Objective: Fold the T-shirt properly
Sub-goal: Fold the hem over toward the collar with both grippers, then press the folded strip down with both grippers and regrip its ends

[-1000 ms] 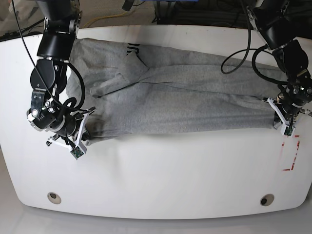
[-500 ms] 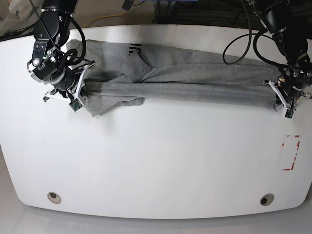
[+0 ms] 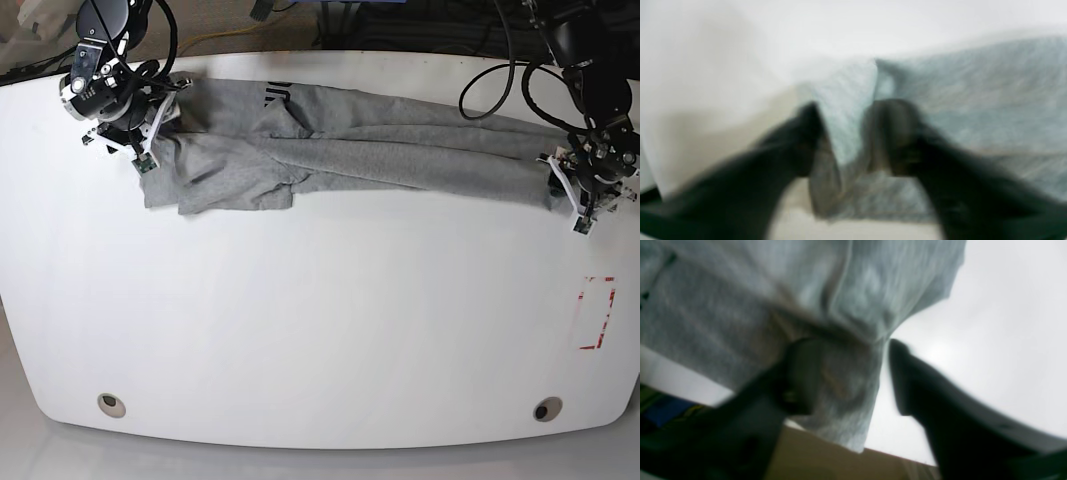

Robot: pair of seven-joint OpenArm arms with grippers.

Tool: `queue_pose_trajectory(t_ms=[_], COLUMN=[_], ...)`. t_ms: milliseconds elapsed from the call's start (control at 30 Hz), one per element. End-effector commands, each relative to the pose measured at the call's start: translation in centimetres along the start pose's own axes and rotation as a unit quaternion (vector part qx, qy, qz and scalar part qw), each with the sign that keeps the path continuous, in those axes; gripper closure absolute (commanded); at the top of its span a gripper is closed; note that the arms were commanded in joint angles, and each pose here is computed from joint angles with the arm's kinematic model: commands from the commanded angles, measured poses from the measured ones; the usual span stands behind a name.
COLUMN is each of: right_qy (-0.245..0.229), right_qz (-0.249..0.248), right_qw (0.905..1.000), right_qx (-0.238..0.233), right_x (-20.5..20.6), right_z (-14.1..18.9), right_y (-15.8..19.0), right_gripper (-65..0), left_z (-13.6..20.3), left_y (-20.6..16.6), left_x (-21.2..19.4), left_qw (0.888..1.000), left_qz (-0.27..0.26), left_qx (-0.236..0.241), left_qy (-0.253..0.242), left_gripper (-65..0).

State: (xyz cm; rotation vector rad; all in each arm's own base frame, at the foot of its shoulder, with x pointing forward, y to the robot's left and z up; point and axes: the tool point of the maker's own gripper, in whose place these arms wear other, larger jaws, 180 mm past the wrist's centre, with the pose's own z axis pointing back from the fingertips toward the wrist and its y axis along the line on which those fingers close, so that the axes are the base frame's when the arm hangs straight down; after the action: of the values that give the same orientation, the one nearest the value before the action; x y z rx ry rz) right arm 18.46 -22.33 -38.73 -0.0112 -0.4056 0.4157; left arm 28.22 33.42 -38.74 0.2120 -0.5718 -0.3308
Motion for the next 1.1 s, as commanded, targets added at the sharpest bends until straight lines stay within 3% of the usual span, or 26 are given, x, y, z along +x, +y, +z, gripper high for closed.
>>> queue_pose_trajectory(t_ms=[0, 167, 267, 467, 600, 767, 967, 1067], right_qy=[-0.019, -0.05, -0.075, -0.121, -0.126, -0.126, -0.091, -0.08], right_qz=[0.005, -0.04, -0.061, -0.041, -0.013, -0.013, -0.035, -0.042], right_qw=[0.9998, 0.9979, 0.9953, 0.9918, 0.9914, 0.9895, 0.9877, 0.9877], right_qx=[-0.004, -0.014, -0.008, 0.011, 0.036, 0.069, 0.122, 0.128], right_x=[0.6, 0.4, 0.9, 4.5, 6.8, 7.9, 6.7, 5.7], right_z=[0.7, 2.3, 2.9, 3.3, 2.4, 1.0, -2.7, -4.7], right_y=[-0.1, -1.9, -2.5, -2.5, -1.2, 0.5, 1.9, 1.8], right_gripper=[-48.0, -46.0, -43.6, -40.3, -32.8, -22.0, -21.9, -21.7], left_z=[0.6, 3.8, 5.7, 7.3, 6.5, 4.1, 0.9, -0.2], left_y=[1.1, 3.7, 4.3, 2.3, 0.0, -1.8, -2.8, -2.9], left_x=[0.5, 2.4, 4.2, 6.4, 6.9, 3.9, -1.0, -1.8], left_qw=[1.0, 0.999, 0.998, 0.995, 0.994, 0.998, 0.997, 0.996], left_qz=[-0.003, 0.001, -0.002, -0.008, -0.016, -0.021, 0.011, 0.029], left_qx=[0.015, 0.047, 0.043, 0.0, -0.026, -0.034, -0.071, -0.083], left_qy=[-0.002, -0.025, -0.054, -0.101, -0.104, -0.041, 0.034, 0.025], left_gripper=[-42.1, -42.6, -42.4, -42.1, -42.1, -42.1, -42.1, -42.1])
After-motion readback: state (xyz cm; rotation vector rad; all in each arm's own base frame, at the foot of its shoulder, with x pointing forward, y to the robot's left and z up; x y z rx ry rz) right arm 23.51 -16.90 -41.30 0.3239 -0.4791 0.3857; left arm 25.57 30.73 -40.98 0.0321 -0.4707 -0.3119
